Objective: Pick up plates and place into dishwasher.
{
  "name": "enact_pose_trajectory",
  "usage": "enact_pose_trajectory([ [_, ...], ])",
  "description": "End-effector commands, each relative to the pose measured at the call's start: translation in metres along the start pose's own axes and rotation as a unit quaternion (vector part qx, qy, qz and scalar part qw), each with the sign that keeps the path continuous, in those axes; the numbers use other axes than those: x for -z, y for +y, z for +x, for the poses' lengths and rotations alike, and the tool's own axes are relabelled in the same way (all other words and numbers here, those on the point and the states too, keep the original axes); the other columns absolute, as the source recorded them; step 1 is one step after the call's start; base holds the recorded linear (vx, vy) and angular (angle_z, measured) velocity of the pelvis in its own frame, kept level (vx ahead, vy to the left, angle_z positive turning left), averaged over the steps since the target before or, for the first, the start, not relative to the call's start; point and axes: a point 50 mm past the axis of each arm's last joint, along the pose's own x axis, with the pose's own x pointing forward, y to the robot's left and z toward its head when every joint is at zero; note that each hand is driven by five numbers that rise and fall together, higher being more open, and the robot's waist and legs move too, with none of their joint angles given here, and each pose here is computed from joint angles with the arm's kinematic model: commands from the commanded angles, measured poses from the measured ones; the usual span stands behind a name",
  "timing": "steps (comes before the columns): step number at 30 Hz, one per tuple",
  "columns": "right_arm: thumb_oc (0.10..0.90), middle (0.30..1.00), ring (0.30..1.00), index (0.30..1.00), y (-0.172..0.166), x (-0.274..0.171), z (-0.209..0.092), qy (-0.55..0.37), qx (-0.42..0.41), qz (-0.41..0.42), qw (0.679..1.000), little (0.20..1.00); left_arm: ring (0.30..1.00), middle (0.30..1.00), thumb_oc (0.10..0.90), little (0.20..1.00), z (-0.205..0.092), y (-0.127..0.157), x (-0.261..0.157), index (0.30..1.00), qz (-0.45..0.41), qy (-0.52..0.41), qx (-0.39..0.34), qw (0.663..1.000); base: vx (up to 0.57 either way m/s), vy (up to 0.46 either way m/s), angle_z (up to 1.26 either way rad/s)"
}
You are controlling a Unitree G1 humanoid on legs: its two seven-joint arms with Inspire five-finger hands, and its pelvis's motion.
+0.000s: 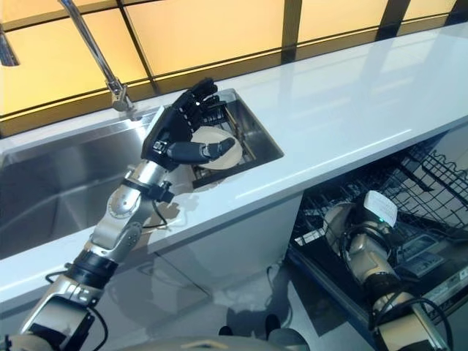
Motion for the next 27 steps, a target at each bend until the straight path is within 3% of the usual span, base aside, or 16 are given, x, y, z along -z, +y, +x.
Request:
enact_pose_trajectory([
  [1, 0.1, 0.3, 0.3, 0.3, -0.028, -0.029, 0.019, -0.048, 0.049, -0.016, 0.998, 0.2, 0.9, 0.9, 0.8, 0.9, 0.023, -0.014, -0.046, 0.9, 0.01, -0.124, 0.033, 0.992, 0.0, 0.0, 0.0],
  [8, 0.1, 0.3, 0.3, 0.3, -0.032, -0.041, 0.018, -0.067, 0.059, 0.017, 0.996, 0.2, 0.9, 0.9, 0.8, 0.9, 0.025, -0.012, -0.049, 0.9, 0.012, -0.125, 0.034, 0.992, -0.02, 0.009, 0.05],
  [10, 0.8, 0.9, 0.9, 0.9, -0.038, -0.046, 0.017, -0.082, 0.077, 0.039, 0.993, 0.9, 0.9, 0.9, 0.8, 0.9, 0.024, -0.012, -0.047, 0.9, 0.016, -0.122, 0.036, 0.992, -0.02, 0.022, 0.09],
  [27, 0.8, 0.9, 0.9, 0.9, -0.08, -0.043, 0.005, -0.149, 0.137, 0.103, 0.974, 0.9, 0.9, 0.9, 0.8, 0.9, 0.02, -0.005, -0.043, 0.9, 0.036, -0.114, 0.03, 0.992, 0.0, 0.001, -0.02],
])
